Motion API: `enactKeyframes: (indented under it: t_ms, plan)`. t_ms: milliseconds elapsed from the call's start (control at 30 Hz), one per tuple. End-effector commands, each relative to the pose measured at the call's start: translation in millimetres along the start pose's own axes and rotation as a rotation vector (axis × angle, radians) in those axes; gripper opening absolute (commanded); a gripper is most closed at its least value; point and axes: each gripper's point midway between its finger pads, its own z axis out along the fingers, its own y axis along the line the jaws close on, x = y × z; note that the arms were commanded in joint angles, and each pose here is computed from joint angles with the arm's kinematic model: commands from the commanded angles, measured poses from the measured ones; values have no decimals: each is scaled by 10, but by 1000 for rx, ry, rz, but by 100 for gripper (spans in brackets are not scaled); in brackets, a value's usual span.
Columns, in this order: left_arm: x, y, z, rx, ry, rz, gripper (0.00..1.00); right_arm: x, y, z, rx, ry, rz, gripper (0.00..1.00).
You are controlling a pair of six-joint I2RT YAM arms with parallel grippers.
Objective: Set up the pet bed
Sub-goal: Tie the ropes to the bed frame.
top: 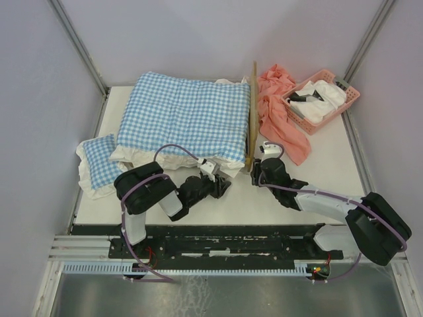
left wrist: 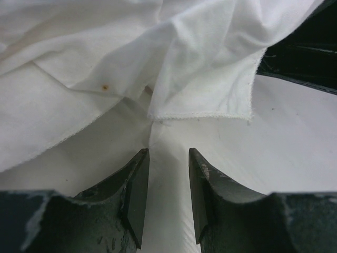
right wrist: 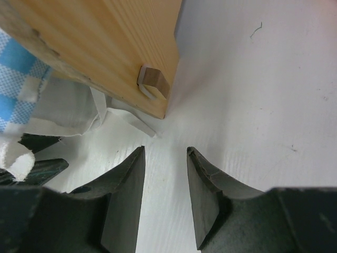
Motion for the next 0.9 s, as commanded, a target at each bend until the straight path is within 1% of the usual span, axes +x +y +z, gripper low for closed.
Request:
enactKeyframes:
  t_ms: [0,100,300,467,500,533,600,633,667,800,867]
  plan:
    - [-120,140,63,-94,-35,101,43,-129,-4,-23,0,-62,39,46]
    - [-110,163,89,-118,-31,134,43,-138,-13,-43,-1,-74,42,46]
    - [-117,91,167,-94,-33,198,44,-74,-26,-33,-4,-64,40,46]
    - [10,124,157,-120,10,214,43,-71,-57,-58,2,-71,37,46]
    - [41,126,154,-122,22,217,41,-75,-65,-68,4,-74,37,46]
    - [72,119,147,-121,31,224,35,-86,-68,-81,3,-79,38,46]
    - [107,99,126,-119,40,234,14,-105,-72,-98,2,-85,38,46]
    - [111,89,104,-120,41,232,6,-107,-73,-103,1,-84,29,47]
    - [102,76,71,-120,36,225,3,-110,-68,-106,-3,-82,13,47]
    - [49,21,-85,-114,20,162,3,-102,22,-70,-53,-52,-77,46]
    - [34,9,-178,-113,15,134,3,-88,59,-45,-64,-26,-96,45]
